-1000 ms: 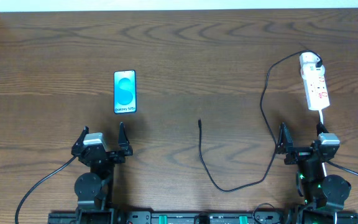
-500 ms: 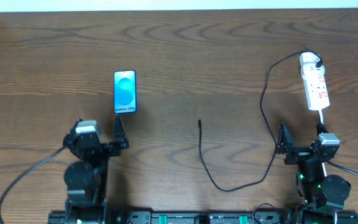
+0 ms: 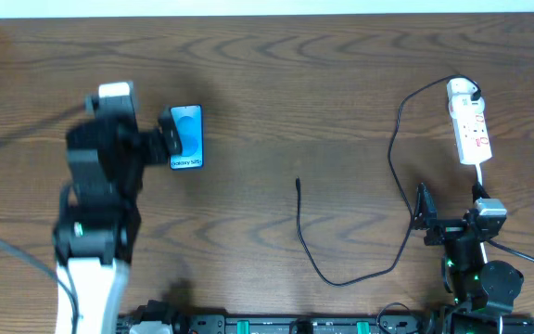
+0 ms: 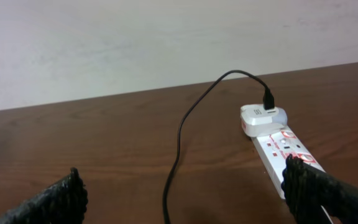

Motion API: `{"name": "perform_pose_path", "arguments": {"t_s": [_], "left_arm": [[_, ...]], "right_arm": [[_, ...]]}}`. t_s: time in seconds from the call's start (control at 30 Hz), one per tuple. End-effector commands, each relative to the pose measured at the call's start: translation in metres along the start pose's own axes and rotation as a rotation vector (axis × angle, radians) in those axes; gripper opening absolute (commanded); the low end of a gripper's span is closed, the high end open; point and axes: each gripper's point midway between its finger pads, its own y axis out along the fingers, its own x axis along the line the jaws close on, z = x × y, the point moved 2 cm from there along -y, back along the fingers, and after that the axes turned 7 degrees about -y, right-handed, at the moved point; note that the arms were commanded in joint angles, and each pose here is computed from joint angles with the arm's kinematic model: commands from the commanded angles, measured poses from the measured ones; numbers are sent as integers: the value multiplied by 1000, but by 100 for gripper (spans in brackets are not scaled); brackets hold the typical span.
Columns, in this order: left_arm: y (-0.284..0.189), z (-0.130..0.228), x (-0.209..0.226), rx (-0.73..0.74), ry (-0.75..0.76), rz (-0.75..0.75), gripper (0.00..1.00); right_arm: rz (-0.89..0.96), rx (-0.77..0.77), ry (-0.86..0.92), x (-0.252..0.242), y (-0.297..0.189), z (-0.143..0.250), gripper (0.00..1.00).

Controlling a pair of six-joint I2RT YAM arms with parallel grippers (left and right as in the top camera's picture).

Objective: Plug charger to phone and switch on socket
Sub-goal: 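Move the left gripper forward over the blue Galaxy phone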

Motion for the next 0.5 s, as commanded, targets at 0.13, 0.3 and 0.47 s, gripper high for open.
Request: {"name": "perform_pose_path", "arguments": {"t_s": [0.13, 0.3, 0.47], "left_arm": [[44, -29, -8, 231, -4, -37, 98], [77, -17, -8, 398, -2, -71, 98], [98, 2, -10, 480, -9, -59, 98]], "right_arm": [[0, 0, 4, 0, 0, 0, 99], [0, 0, 4, 0, 0, 0, 99], [0, 0, 4, 0, 0, 0, 99]]}}
